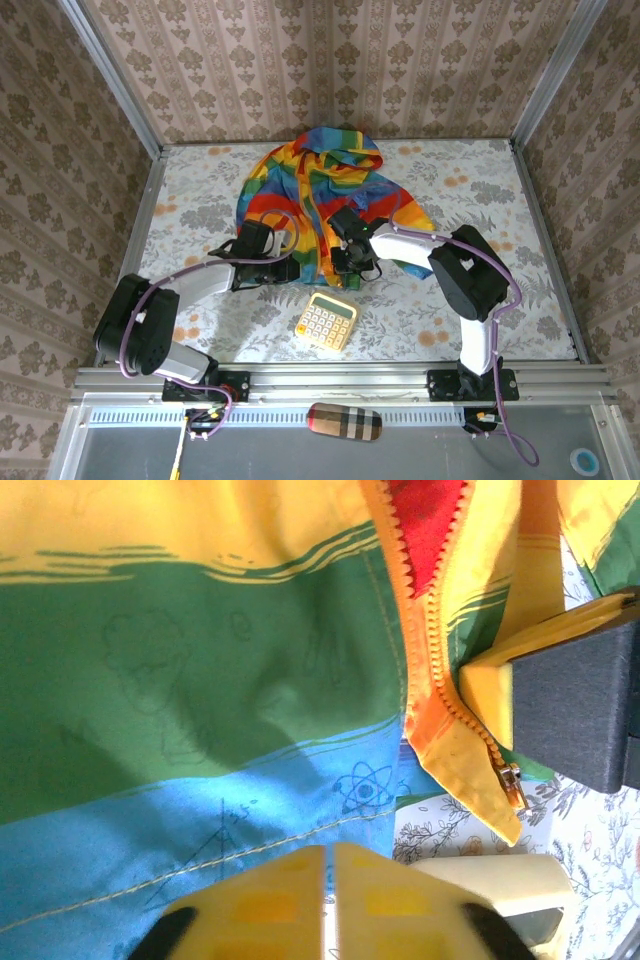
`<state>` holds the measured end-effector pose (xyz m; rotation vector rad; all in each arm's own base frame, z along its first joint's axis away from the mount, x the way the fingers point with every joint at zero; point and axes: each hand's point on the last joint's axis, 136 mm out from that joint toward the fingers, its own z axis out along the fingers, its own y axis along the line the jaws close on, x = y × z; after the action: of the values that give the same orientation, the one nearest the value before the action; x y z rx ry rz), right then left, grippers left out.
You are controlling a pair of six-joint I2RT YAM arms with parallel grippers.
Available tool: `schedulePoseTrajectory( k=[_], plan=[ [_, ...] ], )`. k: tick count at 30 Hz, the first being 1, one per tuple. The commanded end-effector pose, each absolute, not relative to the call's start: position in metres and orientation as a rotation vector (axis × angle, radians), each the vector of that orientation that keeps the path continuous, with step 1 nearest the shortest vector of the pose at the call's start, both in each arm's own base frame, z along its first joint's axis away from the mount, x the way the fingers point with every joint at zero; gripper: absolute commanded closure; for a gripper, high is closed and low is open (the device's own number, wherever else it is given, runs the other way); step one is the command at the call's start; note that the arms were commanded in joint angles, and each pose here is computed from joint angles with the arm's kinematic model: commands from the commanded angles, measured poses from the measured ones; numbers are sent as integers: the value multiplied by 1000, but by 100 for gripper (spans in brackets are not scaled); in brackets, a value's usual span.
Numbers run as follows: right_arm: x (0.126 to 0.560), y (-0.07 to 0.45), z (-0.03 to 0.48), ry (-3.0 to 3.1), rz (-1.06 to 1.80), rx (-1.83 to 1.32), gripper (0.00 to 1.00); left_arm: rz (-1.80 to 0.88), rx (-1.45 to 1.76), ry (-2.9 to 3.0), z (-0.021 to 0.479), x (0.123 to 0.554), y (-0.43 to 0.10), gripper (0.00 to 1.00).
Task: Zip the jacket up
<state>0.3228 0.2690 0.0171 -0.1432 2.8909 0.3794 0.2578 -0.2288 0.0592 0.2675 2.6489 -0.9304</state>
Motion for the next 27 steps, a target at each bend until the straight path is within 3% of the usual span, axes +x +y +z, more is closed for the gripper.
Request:
schedulePoseTrajectory(
  k=[1, 3, 7, 15, 17, 19, 21, 27],
  plan=[
    [302, 221, -22, 3021, 78, -116, 93, -942, 341, 2635, 65, 256, -239, 73],
    [302, 221, -22, 3021, 83, -116, 93, -865, 416, 2649, 66, 252, -244, 65],
    [302, 222, -22, 3017, 87, -113, 93, -711, 495, 2693, 56, 247, -250, 60],
    [301, 223, -23, 3019, 100, -111, 93, -420, 603, 2682, 43, 253, -251, 58],
    [301, 223, -23, 3018, 98, -112, 93, -367, 628, 2680, 44, 253, -250, 68],
    [301, 222, -23, 3018, 94, -112, 93, -355, 645, 2650, 51, 254, -251, 88],
    [300, 221, -24, 3019, 88, -110, 94, -379, 634, 2607, 62, 255, -251, 100],
    [299, 221, -29, 3031, 90, -110, 95, -490, 543, 2561, 86, 257, -240, 100]
  ],
)
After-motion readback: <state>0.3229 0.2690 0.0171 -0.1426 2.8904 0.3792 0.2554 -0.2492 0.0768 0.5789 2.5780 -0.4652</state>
